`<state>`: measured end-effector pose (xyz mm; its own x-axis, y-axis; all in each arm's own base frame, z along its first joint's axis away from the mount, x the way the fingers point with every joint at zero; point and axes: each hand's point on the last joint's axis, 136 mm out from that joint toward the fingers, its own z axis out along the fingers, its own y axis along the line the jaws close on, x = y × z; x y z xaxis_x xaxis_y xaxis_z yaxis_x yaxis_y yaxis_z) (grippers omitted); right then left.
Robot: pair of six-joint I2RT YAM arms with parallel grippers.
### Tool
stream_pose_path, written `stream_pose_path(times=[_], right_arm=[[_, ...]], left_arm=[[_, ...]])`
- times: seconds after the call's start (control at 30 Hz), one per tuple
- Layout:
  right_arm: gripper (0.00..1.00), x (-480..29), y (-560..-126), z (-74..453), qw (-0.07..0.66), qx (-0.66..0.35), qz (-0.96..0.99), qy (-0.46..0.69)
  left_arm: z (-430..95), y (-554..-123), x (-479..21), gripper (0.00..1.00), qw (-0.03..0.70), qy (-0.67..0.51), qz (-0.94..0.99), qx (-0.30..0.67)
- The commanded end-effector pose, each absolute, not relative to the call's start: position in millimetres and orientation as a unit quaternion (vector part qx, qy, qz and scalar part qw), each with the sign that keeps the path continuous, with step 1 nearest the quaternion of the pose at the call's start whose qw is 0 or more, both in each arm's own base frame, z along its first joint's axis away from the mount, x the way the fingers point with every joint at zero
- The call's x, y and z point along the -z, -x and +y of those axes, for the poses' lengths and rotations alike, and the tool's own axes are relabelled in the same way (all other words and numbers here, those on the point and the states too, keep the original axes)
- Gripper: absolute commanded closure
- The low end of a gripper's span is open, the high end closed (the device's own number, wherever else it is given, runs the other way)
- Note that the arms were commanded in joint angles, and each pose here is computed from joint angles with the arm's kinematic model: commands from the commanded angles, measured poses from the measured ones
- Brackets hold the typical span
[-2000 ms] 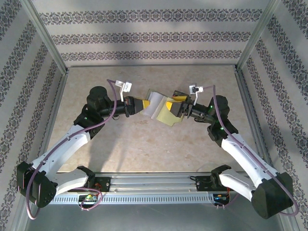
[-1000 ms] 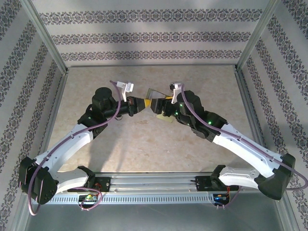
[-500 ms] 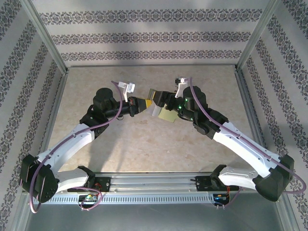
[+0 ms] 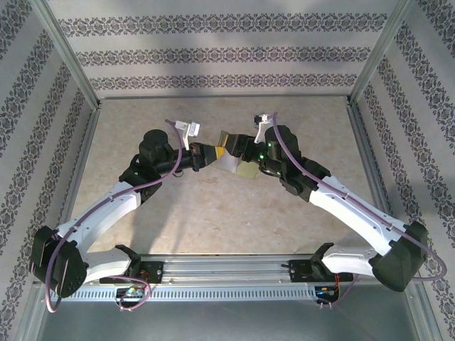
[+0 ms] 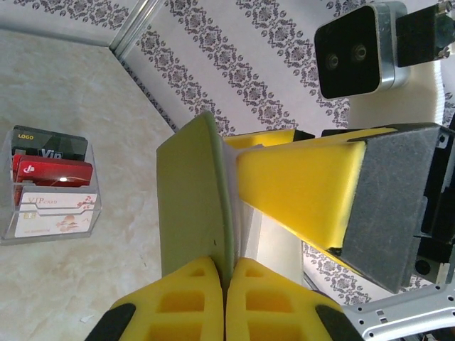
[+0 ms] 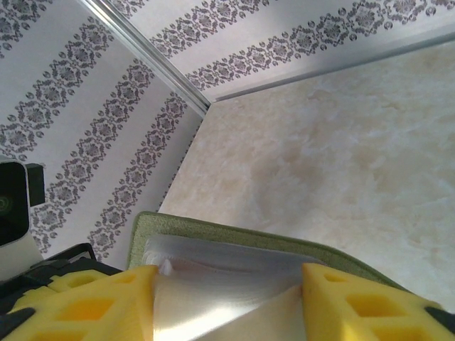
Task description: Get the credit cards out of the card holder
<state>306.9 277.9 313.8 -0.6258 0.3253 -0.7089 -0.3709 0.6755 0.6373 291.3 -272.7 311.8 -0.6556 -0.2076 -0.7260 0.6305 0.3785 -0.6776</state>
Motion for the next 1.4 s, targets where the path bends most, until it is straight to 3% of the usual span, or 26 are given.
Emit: stream_pose_path(times=[0.0,0.17,0.43,0.7,1.0,1.37], right_arm=[[0.57,-313.7,-298.4,285.0,0.417,-0.422,0.804,0.027],[0.7,-311.1,-296.1,270.6,0.426,-0.419,0.802,0.014],[0.72,-313.5,-292.9,257.0,0.439,-0.415,0.797,0.009],[0.51,-315.7,-287.9,240.8,0.458,-0.39,0.799,0.01],[0.44,-313.5,-277.4,209.9,0.474,-0.324,0.819,0.013],[0.41,-354.7,-255.1,191.1,0.5,-0.296,0.812,0.045]], left_arm=[[-280.7,-269.8,-349.4,1.0,0.417,-0.193,0.683,0.567],[-277.9,-269.3,-351.9,1.0,0.425,-0.19,0.682,0.564],[-277.0,-271.9,-351.7,1.0,0.425,-0.181,0.682,0.567],[-268.6,-274.7,-351.4,1.0,0.436,-0.166,0.683,0.561],[-262.0,-275.5,-352.4,1.0,0.443,-0.16,0.683,0.559],[-259.3,-278.0,-349.5,1.0,0.443,-0.156,0.685,0.557]])
